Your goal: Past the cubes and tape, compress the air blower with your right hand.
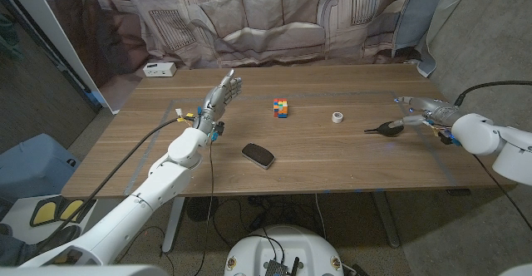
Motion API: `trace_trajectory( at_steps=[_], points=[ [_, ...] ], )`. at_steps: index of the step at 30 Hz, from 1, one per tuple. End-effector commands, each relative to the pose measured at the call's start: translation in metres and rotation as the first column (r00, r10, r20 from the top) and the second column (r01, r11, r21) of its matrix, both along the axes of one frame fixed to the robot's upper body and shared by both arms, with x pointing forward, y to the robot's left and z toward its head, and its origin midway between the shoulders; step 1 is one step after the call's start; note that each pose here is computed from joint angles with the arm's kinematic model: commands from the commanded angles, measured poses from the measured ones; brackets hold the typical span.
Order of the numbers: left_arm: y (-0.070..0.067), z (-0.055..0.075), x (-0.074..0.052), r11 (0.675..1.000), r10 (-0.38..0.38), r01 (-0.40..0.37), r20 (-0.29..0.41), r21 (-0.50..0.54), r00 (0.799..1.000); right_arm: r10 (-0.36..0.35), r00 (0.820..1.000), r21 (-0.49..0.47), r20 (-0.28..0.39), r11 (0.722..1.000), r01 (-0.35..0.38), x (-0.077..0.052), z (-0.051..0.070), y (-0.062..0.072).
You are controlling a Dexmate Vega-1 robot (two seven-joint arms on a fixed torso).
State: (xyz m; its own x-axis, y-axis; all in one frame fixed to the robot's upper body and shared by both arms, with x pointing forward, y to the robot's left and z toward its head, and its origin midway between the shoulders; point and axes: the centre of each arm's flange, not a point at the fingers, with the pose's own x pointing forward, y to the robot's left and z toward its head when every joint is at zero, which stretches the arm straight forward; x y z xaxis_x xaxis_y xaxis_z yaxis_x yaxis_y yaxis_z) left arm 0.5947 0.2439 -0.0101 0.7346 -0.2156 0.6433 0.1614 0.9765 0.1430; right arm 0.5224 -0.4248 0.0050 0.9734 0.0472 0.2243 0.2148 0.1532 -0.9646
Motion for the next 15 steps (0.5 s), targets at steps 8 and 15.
trace_trajectory(
  at_steps=[8, 15],
  points=[
    [-0.001, -0.0019, 0.001, 1.0, -0.009, 0.009, 0.003, -0.009, 1.0, 0.005, 0.998, -0.099, -0.066, 0.995, -0.012, 0.0102, 0.0055, 0.0123],
    [-0.0005, -0.004, 0.0003, 1.0, -0.008, 0.008, 0.002, -0.022, 1.0, 0.009, 0.996, -0.081, -0.092, 0.997, -0.017, 0.016, 0.0054, 0.0096]
  ],
)
